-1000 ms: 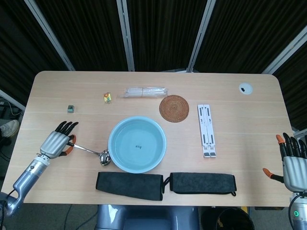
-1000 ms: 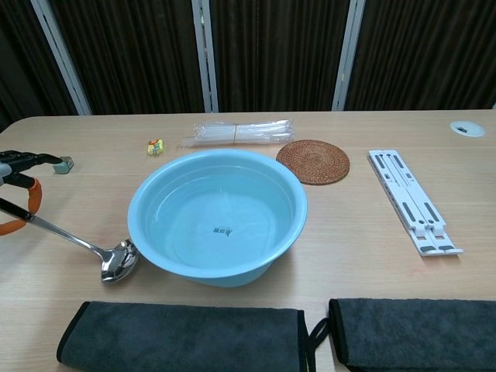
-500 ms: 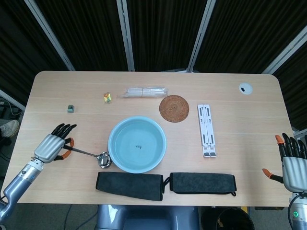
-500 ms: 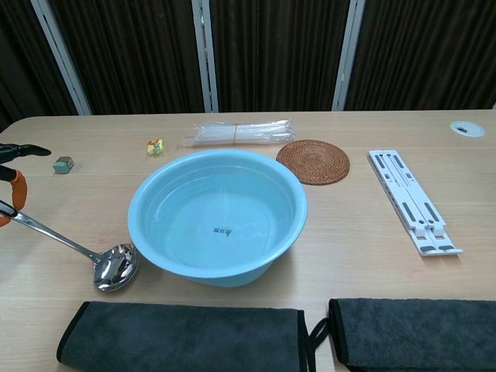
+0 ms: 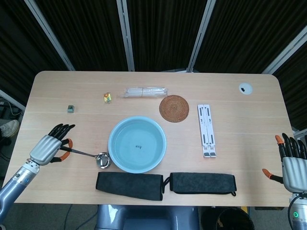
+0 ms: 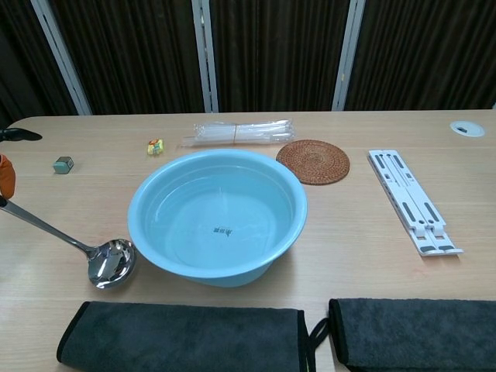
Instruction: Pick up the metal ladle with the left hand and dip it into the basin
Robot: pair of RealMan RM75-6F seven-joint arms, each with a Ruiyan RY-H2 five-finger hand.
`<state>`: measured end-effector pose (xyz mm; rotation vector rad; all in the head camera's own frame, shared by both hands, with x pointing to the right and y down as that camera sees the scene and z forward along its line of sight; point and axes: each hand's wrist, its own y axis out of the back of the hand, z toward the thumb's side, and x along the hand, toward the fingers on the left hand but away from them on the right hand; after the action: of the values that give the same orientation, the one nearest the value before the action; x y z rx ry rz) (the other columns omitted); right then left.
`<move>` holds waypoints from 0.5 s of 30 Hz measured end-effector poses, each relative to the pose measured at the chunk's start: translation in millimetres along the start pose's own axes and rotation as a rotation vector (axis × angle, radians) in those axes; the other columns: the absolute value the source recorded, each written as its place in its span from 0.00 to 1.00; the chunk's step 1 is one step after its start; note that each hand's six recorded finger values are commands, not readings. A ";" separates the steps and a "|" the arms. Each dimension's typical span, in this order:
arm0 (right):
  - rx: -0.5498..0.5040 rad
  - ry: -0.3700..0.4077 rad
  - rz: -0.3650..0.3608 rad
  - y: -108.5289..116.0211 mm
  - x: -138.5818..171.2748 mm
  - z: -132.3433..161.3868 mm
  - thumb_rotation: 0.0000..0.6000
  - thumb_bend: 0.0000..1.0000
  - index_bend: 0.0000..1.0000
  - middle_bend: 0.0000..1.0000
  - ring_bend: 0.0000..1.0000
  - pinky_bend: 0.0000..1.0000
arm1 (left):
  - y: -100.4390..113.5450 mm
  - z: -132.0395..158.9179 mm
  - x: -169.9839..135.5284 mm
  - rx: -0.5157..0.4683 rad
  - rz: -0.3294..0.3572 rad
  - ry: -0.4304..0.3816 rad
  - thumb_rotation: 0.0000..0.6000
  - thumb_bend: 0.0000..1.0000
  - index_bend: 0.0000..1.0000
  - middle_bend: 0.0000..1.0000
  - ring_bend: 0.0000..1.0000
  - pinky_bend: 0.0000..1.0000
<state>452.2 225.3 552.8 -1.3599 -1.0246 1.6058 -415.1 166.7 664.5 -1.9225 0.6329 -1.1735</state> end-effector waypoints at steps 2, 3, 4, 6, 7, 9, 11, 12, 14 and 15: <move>0.000 0.000 -0.001 0.2 0.1 0.1 0.79 0.00 0.00 0.00 0.00 0.00 | 3.0 2.1 -2.4 -0.004 0.005 -0.008 1.00 0.87 0.84 0.00 0.00 0.00; -0.001 0.000 -0.001 0.4 0.3 0.1 0.79 0.00 0.00 0.00 0.00 0.00 | 4.8 3.6 -4.1 -0.006 0.008 -0.013 1.00 0.87 0.84 0.00 0.00 0.00; -0.001 0.000 -0.001 0.4 0.3 0.0 0.79 0.00 0.00 0.00 0.00 0.00 | 6.1 4.8 -5.3 -0.007 0.010 -0.018 1.00 0.87 0.84 0.00 0.00 0.00; -0.003 0.000 -0.001 0.4 0.2 0.1 0.79 0.00 0.00 0.00 0.00 0.00 | 9.3 7.9 -8.0 -0.009 0.016 -0.029 1.00 0.87 0.84 0.00 0.00 0.00; -0.003 0.000 -0.001 0.4 0.2 0.1 0.79 0.00 0.00 0.00 0.00 0.00 | 10.7 9.3 -9.2 -0.009 0.019 -0.034 1.00 0.87 0.84 0.00 0.00 0.00; -0.004 0.000 -0.001 0.6 0.3 0.1 0.79 0.00 0.00 0.00 0.00 0.00 | 13.6 13.0 -11.7 -0.014 0.023 -0.046 1.00 0.87 0.84 0.00 0.00 0.00; -0.005 0.000 -0.003 1.1 0.5 0.1 0.79 0.00 0.00 0.00 0.00 0.00 | 15.6 16.3 -14.0 -0.020 0.023 -0.057 1.00 0.87 0.84 0.00 0.00 0.00; -0.006 0.000 -0.005 1.4 0.6 0.0 0.79 0.00 0.00 0.00 0.00 0.00 | 17.0 18.5 -15.5 -0.024 0.021 -0.065 1.00 0.87 0.84 0.00 0.00 0.00; -0.007 0.001 -0.007 2.0 1.0 0.1 0.78 0.00 0.00 0.00 0.00 0.00 | 18.5 21.9 -17.6 -0.030 0.018 -0.076 1.00 0.86 0.85 0.00 0.00 0.00; -0.007 0.001 -0.008 2.3 1.2 0.0 0.78 0.00 0.00 0.00 0.00 0.00 | 19.3 23.9 -18.9 -0.034 0.014 -0.083 1.00 0.86 0.85 0.00 0.00 0.00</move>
<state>451.9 225.6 550.3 -1.3598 -1.0351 1.5974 -402.6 178.2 632.7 -1.9815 0.6246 -1.0740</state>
